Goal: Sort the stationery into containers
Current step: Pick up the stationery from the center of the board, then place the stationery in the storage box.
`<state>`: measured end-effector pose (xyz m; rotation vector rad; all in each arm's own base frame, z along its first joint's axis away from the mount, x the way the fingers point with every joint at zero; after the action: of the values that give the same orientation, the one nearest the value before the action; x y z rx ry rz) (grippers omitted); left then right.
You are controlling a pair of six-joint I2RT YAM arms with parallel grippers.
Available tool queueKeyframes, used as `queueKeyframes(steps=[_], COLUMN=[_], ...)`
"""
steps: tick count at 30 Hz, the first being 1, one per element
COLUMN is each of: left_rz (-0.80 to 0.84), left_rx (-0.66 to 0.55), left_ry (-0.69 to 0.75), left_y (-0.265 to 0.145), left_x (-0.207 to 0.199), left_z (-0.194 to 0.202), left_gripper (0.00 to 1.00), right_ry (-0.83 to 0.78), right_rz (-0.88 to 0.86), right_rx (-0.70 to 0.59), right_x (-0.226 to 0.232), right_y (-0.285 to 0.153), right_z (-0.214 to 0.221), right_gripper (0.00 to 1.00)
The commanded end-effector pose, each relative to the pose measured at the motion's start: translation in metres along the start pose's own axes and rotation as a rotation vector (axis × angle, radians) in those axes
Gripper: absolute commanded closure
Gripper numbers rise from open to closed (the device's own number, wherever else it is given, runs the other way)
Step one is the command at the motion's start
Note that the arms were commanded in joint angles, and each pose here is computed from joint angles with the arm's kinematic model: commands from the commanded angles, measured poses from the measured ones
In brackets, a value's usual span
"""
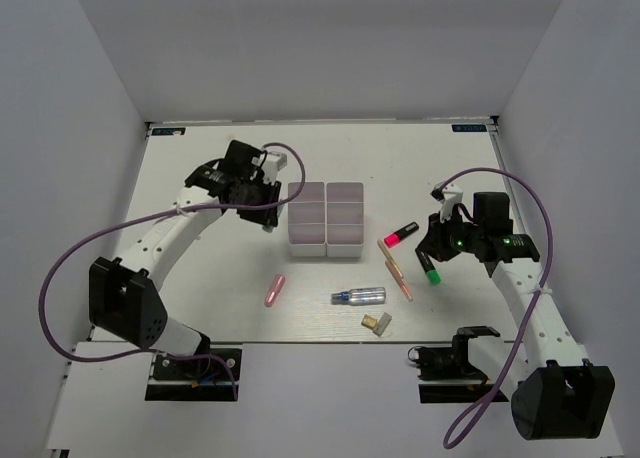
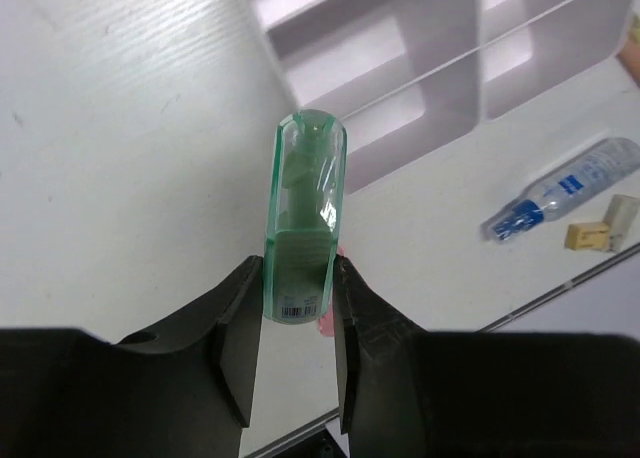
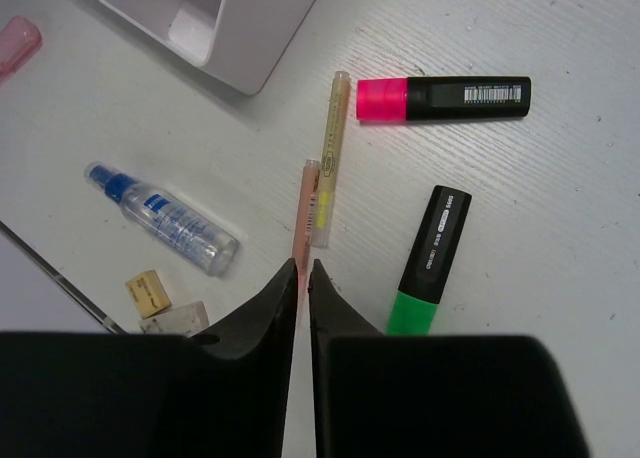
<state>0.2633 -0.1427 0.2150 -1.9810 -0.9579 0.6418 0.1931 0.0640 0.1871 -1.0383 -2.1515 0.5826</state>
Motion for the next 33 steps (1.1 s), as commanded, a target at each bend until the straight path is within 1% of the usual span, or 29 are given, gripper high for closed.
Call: queueKeyframes(steps=[1, 6, 8, 9, 11, 14, 19, 23, 27, 33], left_rz=[0.089, 0.126, 0.124, 0.131, 0.128, 0.118, 0.078, 0.010, -0.020, -0.085], left_rx=[-0.058, -0.083, -0.113, -0.095, -0.116, -0.106, -0.085, -0.060, -0.066, -0.074], left_ry=[0.127, 0.269, 0.323, 0.356, 0.400, 0.475, 0.565, 0.675, 0.733, 0.798], left_y=[-0.010, -0.005, -0.009, -0.001, -0.002, 0.005, 0.025, 0.041, 0.044, 0.053], left_x=[-0.011, -0.010, -0.010, -0.009, -0.010, -0.009, -0.005, -0.011, -0.015, -0.011], left_z=[-0.033, -0.066, -0.080, -0.081, -0.093, -0.102, -0.104, -0.105, -0.110, -0.116], left_gripper=[1.00, 1.00, 1.00, 1.00, 1.00, 1.00, 1.00, 1.00, 1.00, 1.00], right_ry=[-0.035, -0.032, -0.027, -0.028, -0.029, -0.024, -0.026, -0.025, -0.024, -0.024], right_rz=[-0.006, -0.033, -0.040, -0.044, -0.048, -0.049, -0.053, -0.055, -0.052, -0.050], right_rx=[-0.054, -0.048, -0.047, -0.044, -0.045, -0.044, -0.046, -0.040, -0.038, -0.040], right_x=[0.005, 0.008, 0.009, 0.009, 0.009, 0.009, 0.010, 0.010, 0.009, 0.008], right_y=[-0.009, -0.008, -0.009, -0.008, -0.008, -0.008, -0.009, -0.008, -0.008, -0.008], right_z=[-0.016, -0.015, -0.015, -0.015, -0.015, -0.015, -0.016, -0.015, -0.015, -0.015], right_gripper=[0.87, 0.86, 0.86, 0.86, 0.84, 0.84, 0.84, 0.83, 0.83, 0.83])
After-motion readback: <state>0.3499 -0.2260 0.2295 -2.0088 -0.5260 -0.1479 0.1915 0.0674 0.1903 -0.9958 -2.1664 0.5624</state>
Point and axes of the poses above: each gripper's point midway between its finger pads, its own y axis out along the fingers, its own x axis along the line the jaws close on, z = x × y, the point moved 7 cm from there along -y, back along the fingers, and after that the axes turned 11 degrees about y, right-handed, at the moved point
